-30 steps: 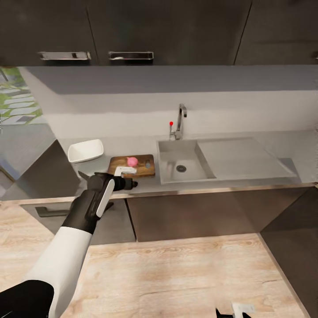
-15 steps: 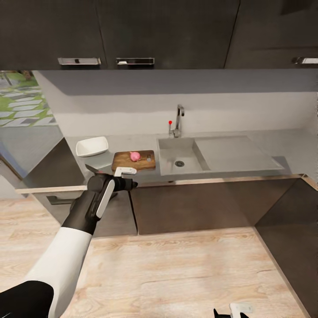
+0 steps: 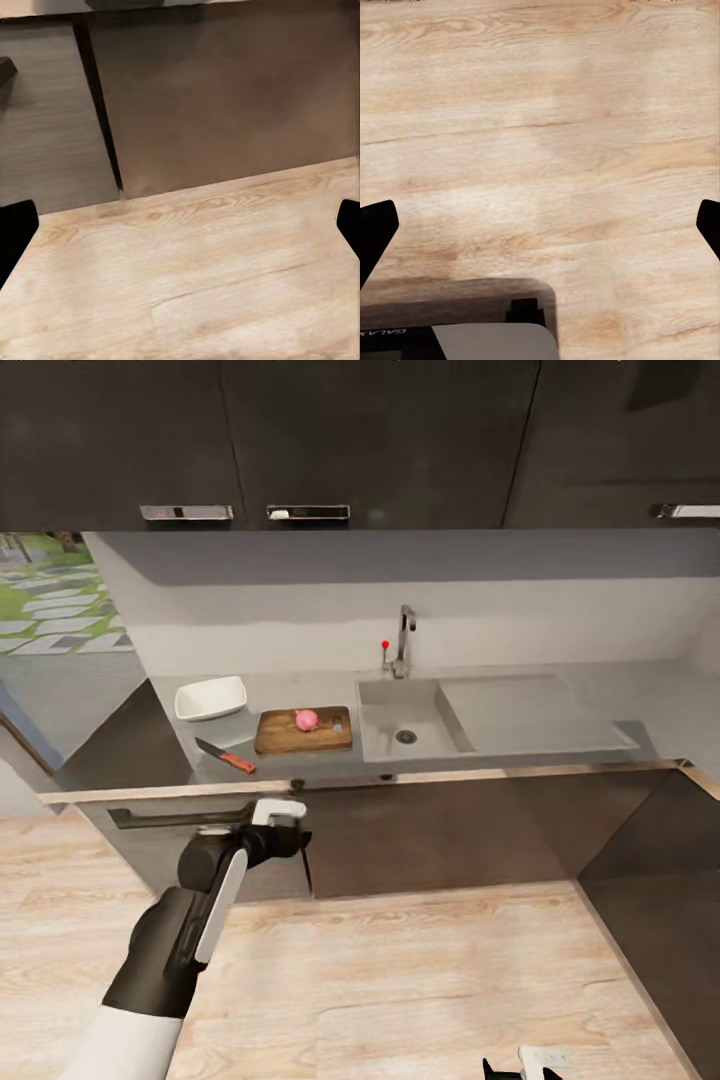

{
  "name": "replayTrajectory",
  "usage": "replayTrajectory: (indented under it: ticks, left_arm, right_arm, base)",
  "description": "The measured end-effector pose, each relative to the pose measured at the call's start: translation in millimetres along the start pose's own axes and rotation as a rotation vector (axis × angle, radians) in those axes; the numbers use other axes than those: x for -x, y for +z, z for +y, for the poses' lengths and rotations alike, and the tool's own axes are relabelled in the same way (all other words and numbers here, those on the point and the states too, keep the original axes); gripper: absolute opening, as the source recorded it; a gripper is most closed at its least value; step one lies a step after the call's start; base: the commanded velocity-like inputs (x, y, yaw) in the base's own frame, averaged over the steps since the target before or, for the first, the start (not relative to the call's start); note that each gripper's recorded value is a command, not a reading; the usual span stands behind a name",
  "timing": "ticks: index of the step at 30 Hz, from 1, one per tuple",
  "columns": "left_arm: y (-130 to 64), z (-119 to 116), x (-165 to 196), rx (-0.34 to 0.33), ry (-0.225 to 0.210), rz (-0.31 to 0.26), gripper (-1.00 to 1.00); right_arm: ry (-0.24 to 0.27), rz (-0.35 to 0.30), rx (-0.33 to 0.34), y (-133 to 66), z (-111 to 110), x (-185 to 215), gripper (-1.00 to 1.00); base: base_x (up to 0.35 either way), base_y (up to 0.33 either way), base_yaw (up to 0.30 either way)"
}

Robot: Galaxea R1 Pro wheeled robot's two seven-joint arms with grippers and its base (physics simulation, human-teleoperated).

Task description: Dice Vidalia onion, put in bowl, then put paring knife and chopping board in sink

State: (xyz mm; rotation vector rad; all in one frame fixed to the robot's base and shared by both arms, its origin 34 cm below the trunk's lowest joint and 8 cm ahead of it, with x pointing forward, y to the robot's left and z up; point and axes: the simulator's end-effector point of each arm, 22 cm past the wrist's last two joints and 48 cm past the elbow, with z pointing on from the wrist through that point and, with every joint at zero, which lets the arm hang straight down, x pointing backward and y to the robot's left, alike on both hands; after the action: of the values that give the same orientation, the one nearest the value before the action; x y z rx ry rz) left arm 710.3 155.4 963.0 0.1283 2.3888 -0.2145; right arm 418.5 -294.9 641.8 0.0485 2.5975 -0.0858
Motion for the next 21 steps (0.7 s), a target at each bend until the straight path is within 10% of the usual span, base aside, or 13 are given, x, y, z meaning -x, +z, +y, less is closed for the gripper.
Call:
replayTrajectory:
  ticks: [5,21]
  left_arm:
    - [-9.5,2,-54,0.002,-0.015,0.023,1.0]
    - [-51.6,48,-199,0.079,0.015,-0.164,1.0]
  right_arm:
    - [0.0,-0.003,-0.001,-0.3,0,1,1.0]
    - [0.022,-0.121,0.0,-1.9,1,28,1.0]
  base:
    - [0.0,0.0,0.0]
    - [0.0,0.0,0.0]
